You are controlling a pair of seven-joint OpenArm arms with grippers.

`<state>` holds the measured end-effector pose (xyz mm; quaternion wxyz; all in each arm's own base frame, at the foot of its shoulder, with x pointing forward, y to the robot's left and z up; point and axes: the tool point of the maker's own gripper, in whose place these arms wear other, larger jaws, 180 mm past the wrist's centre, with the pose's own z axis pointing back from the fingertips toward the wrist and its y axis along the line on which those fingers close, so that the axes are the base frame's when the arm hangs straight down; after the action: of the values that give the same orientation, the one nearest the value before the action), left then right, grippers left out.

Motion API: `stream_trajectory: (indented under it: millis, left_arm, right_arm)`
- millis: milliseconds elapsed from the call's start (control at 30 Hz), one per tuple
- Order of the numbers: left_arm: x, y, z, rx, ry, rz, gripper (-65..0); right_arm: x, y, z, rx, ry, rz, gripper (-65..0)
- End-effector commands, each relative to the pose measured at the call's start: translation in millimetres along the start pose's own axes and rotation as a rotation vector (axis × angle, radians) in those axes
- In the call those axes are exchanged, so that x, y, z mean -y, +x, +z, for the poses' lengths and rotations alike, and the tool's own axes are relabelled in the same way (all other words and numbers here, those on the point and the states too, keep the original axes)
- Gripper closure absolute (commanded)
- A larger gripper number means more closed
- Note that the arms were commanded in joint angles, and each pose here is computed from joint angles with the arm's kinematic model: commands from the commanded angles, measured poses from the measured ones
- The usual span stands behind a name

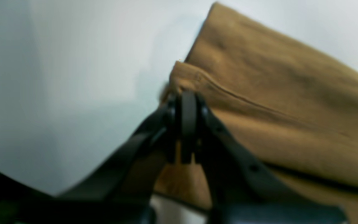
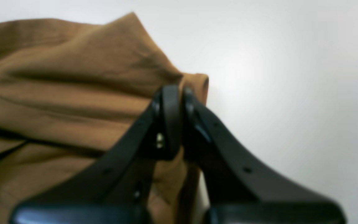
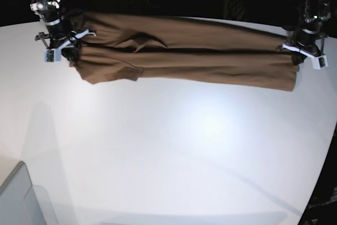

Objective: Layout the t-shirt on the table in an organized manner, then fold the t-shirt properly
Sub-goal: 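Lift the hem with both grippers and fold it over onto the collar, then adjust the folded shirt edge with both grippers, pulling it straight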

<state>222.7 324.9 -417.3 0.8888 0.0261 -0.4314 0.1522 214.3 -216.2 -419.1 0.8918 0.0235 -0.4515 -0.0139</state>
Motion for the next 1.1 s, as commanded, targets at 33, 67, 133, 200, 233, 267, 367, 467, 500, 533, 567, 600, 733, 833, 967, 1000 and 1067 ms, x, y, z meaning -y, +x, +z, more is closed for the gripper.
stream_trajectory:
  millis: [33, 67, 133, 200, 233, 267, 367, 467, 500, 533, 567, 600, 733, 833, 967, 1000, 1067]
  left_arm:
    - [-6.3, 15.1, 0.6, 0.043, 0.012, -0.017, -0.5]
    - [-6.3, 15.1, 0.6, 0.043, 0.012, -0.017, -0.5]
    - [-5.7, 17.1, -0.2, 0.047, 0.011, -0.016, -0.5]
    - [-4.1, 19.9, -1.5, 0.054, 0.008, -0.015, -0.5]
    - [-4.1, 19.9, -1.5, 0.054, 0.008, -0.015, -0.5]
    - [-4.1, 19.9, -1.5, 0.054, 0.008, -0.015, -0.5]
    - [-3.0, 21.3, -1.2, 0.057, 0.005, -0.015, -0.5]
    - [-1.8, 21.9, -0.3, 0.059, 0.001, -0.013, -0.5]
    - [-1.8, 21.9, -0.3, 0.059, 0.001, -0.013, -0.5]
    - [-1.9, 21.9, -0.3, 0.059, 0.002, -0.014, -0.5]
    - [-1.9, 21.9, -0.3, 0.059, 0.002, -0.016, -0.5]
    - [-1.7, 21.9, -0.3, 0.059, 0.001, -0.016, -0.5]
    - [-3.4, 18.7, -0.2, 0.052, 0.004, -0.013, -0.5]
    - [-2.6, 19.7, 0.0, 0.054, 0.002, -0.012, -0.6]
    - [-2.4, 19.5, 0.3, 0.054, 0.001, -0.011, -0.6]
    - [-2.4, 19.5, 0.3, 0.054, 0.001, -0.011, -0.6]
    - [-2.4, 19.5, 0.3, 0.054, 0.001, -0.011, -0.6]
  right_arm:
    - [0.3, 9.4, 2.4, 0.030, 0.011, 0.014, 0.0]
    - [-3.2, 9.3, 2.5, 0.030, 0.030, 0.020, -1.9]
    - [-6.4, 4.5, 3.9, 0.010, 0.044, 0.052, -8.5]
    - [-6.6, 1.6, 4.3, -0.003, 0.038, 0.082, -15.8]
    - [-6.6, 1.8, 4.4, -0.002, 0.036, 0.090, -19.4]
    - [-5.5, 3.4, 5.4, 0.004, 0.028, 0.083, -22.3]
    - [2.8, 22.4, 15.0, 0.059, -0.021, 0.076, -28.3]
    - [8.3, 41.0, 25.3, 0.115, -0.069, 0.064, -31.0]
    - [8.5, 46.8, 28.5, 0.127, -0.078, 0.068, -31.7]
    - [7.5, 51.9, 30.5, 0.139, -0.081, 0.072, -32.3]
    - [6.8, 56.7, 32.3, 0.152, -0.084, 0.075, -32.9]
    - [5.7, 61.0, 33.8, 0.163, -0.086, 0.078, -33.9]
    - [1.2, 69.3, 37.6, 0.186, -0.090, 0.078, -39.4]
    - [-1.6, 69.8, 36.9, 0.188, -0.084, 0.077, -43.2]
    - [-21.3, 74.6, 30.6, 0.200, -0.017, 0.092, -44.2]
    - [-27.2, 75.2, 27.9, 0.201, 0.001, 0.093, -44.2]
    - [-33.9, 82.9, 19.7, 0.215, 0.021, 0.092, -44.2]
